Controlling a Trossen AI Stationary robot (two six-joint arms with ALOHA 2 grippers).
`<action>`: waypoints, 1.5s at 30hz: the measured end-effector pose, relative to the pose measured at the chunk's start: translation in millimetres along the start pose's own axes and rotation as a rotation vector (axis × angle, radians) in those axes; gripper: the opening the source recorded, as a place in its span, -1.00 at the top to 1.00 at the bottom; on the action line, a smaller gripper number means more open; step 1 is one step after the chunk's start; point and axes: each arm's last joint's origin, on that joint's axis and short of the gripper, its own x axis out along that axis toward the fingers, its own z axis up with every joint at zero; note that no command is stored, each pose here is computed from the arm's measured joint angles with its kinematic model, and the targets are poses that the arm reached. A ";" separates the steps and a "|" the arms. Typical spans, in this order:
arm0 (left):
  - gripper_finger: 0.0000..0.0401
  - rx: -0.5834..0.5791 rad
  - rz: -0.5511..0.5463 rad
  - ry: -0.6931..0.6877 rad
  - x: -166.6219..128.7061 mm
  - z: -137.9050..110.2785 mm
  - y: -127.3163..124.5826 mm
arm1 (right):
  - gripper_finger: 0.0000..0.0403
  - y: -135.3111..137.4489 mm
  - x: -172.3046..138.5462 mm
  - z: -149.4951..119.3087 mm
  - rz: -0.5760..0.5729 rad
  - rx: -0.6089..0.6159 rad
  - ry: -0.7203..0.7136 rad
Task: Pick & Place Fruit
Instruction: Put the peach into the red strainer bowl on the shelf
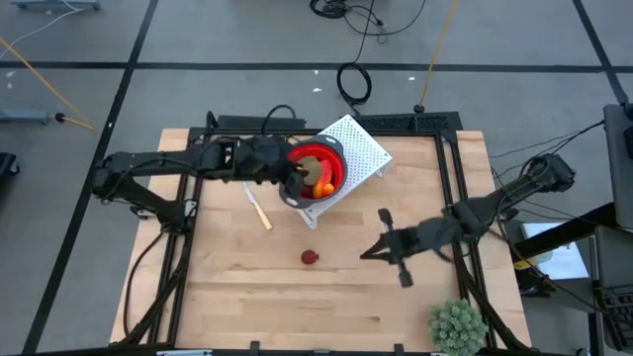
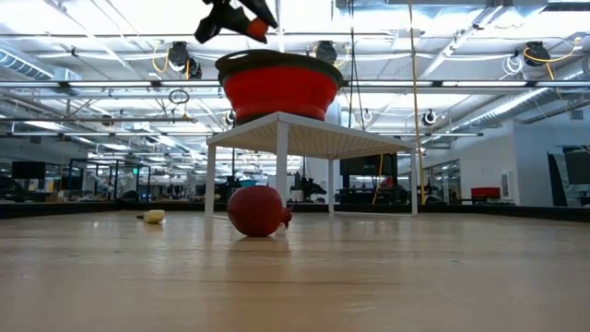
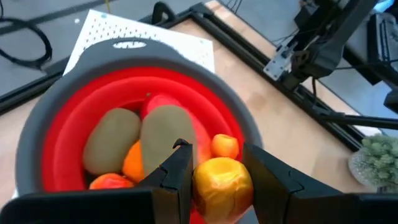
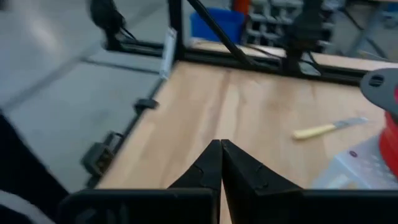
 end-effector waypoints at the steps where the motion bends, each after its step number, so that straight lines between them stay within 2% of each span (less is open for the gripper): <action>1: 0.41 -0.005 0.000 0.009 0.9 1.9 3.9 | 1.00 -5.1 -4.6 -3.4 0.029 0.010 -0.024; 8: 0.41 -0.026 0.029 0.007 4.8 14.6 25.5 | 1.00 -36.9 -32.9 -31.0 0.089 0.020 -0.124; 12: 0.41 -0.032 0.026 0.011 5.9 19.7 34.3 | 1.00 -49.4 -46.2 -43.1 0.049 -0.043 -0.149; 18: 0.41 -0.020 0.049 -0.008 6.8 26.2 44.6 | 1.00 -61.2 -63.4 -47.4 -0.022 -0.099 -0.204; 22: 0.41 -0.015 0.061 0.001 15.0 27.0 48.5 | 1.00 -65.8 -72.4 -51.1 -0.053 -0.096 -0.231; 29: 0.41 -0.029 0.057 0.076 36.2 24.4 58.3 | 1.00 -69.0 -88.8 -62.7 -0.029 -0.069 -0.259; 37: 0.41 -0.048 0.080 0.086 36.4 26.9 67.7 | 1.00 -68.9 -107.8 -77.2 -0.037 -0.020 -0.327; 45: 0.41 -0.056 0.095 0.106 36.2 25.1 69.4 | 1.00 -68.0 -111.8 -89.5 -0.042 -0.010 -0.342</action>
